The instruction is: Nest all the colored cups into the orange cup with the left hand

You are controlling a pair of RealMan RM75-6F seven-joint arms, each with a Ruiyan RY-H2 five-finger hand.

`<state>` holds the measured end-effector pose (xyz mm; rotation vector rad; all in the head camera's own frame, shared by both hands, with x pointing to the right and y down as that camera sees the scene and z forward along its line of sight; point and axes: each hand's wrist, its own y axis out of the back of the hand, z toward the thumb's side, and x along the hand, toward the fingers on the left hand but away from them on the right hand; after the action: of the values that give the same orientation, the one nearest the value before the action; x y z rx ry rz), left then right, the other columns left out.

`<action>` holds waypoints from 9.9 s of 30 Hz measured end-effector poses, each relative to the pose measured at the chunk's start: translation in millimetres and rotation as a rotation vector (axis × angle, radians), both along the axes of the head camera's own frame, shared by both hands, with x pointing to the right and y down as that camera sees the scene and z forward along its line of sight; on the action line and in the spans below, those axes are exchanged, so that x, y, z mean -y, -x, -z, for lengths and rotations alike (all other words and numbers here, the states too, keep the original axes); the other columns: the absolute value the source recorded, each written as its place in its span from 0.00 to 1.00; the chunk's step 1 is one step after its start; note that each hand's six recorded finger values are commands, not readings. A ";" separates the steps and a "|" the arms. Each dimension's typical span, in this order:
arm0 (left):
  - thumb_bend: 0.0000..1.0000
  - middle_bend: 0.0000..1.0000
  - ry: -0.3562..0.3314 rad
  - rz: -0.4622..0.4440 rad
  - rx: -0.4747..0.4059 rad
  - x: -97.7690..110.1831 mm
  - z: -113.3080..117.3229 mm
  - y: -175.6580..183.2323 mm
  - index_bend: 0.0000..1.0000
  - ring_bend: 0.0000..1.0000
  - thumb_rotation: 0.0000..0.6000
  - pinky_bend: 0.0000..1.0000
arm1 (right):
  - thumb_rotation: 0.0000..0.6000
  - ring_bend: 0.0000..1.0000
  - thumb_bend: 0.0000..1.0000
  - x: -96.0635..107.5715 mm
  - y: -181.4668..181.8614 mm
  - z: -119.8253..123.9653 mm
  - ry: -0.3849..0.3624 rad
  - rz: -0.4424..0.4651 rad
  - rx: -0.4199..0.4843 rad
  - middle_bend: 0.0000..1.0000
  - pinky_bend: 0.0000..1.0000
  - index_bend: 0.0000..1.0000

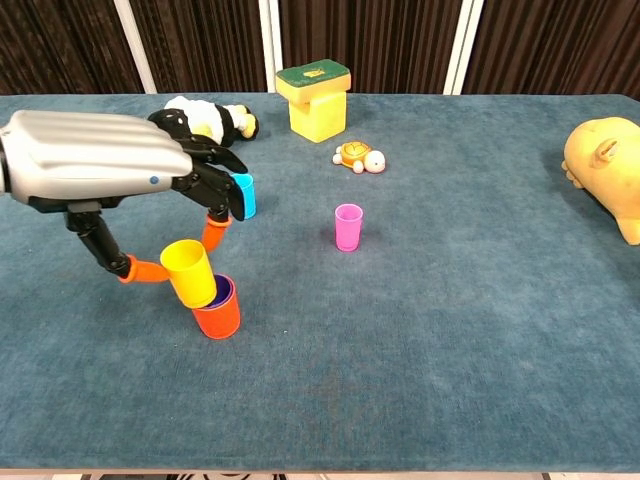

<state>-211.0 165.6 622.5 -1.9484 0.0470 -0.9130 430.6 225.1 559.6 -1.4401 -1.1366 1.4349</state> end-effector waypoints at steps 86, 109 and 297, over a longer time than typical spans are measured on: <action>0.21 0.21 -0.230 0.241 0.273 100.8 -107.5 -25.4 0.37 0.01 1.00 0.01 | 1.00 0.15 0.31 0.0 -3.7 -1.3 0.004 -0.029 0.007 0.04 0.00 0.12; 0.27 0.27 -0.239 0.239 0.247 99.2 -112.1 -33.6 0.46 0.03 1.00 0.01 | 1.00 0.15 0.31 -0.5 -4.5 -1.2 0.005 -0.039 0.011 0.04 0.00 0.12; 0.29 0.31 -0.140 0.206 0.034 65.8 -86.1 -150.0 0.49 0.05 1.00 0.07 | 1.00 0.15 0.31 0.4 -8.2 0.2 -0.010 -0.076 0.015 0.04 0.00 0.12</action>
<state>-61.0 99.9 708.6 -1.8203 0.2891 -1.0479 438.8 224.7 559.5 -1.4164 -1.2175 1.4706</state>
